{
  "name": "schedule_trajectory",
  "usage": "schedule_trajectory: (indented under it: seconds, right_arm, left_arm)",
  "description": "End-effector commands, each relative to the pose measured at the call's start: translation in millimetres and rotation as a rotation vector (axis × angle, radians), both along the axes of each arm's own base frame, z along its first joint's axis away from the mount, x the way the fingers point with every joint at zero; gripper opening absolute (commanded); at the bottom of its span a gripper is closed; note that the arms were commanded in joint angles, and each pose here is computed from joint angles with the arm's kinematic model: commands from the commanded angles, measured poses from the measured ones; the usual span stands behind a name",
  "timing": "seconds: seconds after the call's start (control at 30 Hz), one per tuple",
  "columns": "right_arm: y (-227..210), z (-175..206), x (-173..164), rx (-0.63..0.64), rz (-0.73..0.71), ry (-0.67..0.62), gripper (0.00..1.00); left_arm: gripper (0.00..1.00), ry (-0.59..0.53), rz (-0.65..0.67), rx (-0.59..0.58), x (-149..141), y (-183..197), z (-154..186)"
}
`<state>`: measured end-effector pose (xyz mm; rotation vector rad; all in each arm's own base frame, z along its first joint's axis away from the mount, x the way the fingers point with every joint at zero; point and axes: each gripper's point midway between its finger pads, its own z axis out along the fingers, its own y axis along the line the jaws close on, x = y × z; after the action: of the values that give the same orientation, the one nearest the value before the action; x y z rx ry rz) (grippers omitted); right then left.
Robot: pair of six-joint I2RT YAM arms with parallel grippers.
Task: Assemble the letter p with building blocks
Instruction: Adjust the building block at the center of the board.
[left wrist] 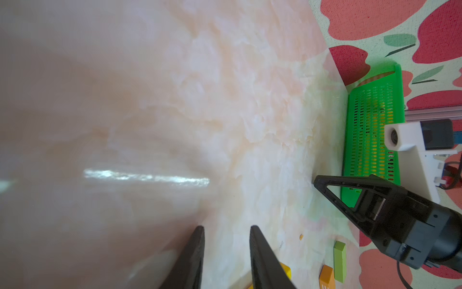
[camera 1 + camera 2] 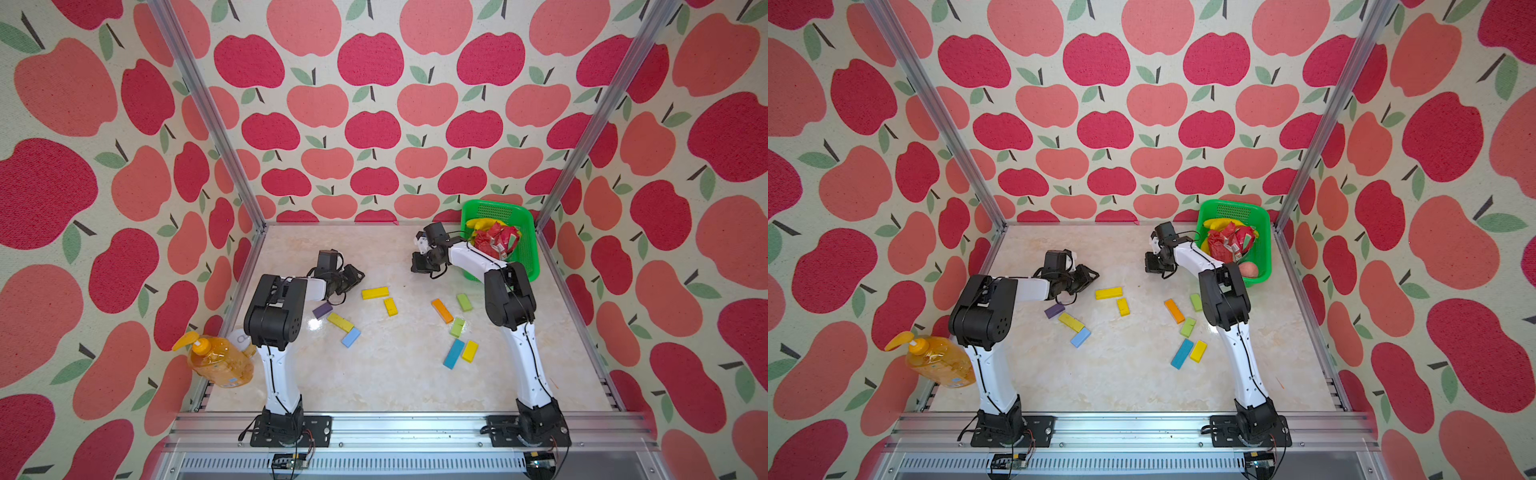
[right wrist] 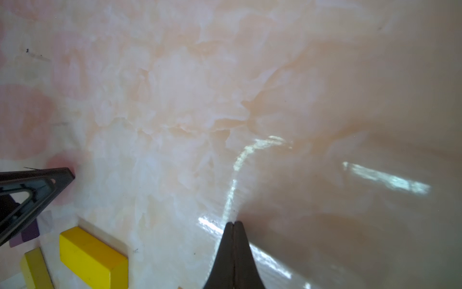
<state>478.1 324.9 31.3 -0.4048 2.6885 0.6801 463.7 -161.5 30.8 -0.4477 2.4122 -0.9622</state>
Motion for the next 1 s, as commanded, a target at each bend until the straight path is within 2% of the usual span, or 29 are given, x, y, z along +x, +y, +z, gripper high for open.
schedule_trajectory:
  seconds: [0.0,0.07,0.2,0.3,0.43,0.5,0.67,0.87,0.97]
  right_arm:
    - [8,25,3,0.031,-0.016,-0.039,0.00]
    - [7,22,4,0.014,-0.026,-0.022,0.00]
    - [-5,32,17,-0.057,-0.034,-0.121,0.00]
    - [-4,47,23,-0.057,-0.013,-0.147,0.00]
    - [14,45,9,-0.006,0.071,-0.036,0.00]
    - [24,42,-3,0.019,0.114,0.009,0.00]
    - [33,30,-38,0.004,0.198,0.121,0.00]
    - [28,26,-67,-0.053,0.260,0.206,0.00]
    - [29,27,-79,-0.041,0.274,0.252,0.00]
  left_arm:
    - [0.34,0.109,0.014,0.043,-26,10,-22]
    - [0.35,0.107,0.023,0.072,-26,17,-15]
    - [0.36,0.140,0.003,0.213,-25,32,-2]
    - [0.35,0.113,-0.002,0.279,-25,44,20]
    - [0.31,0.143,-0.078,0.247,-34,32,30]
    - [0.23,0.171,-0.097,0.251,-42,30,27]
    - [0.15,0.230,-0.124,0.245,-62,29,15]
    - [0.13,0.228,-0.160,0.224,-70,24,17]
    - [0.12,0.238,-0.178,0.219,-71,21,15]
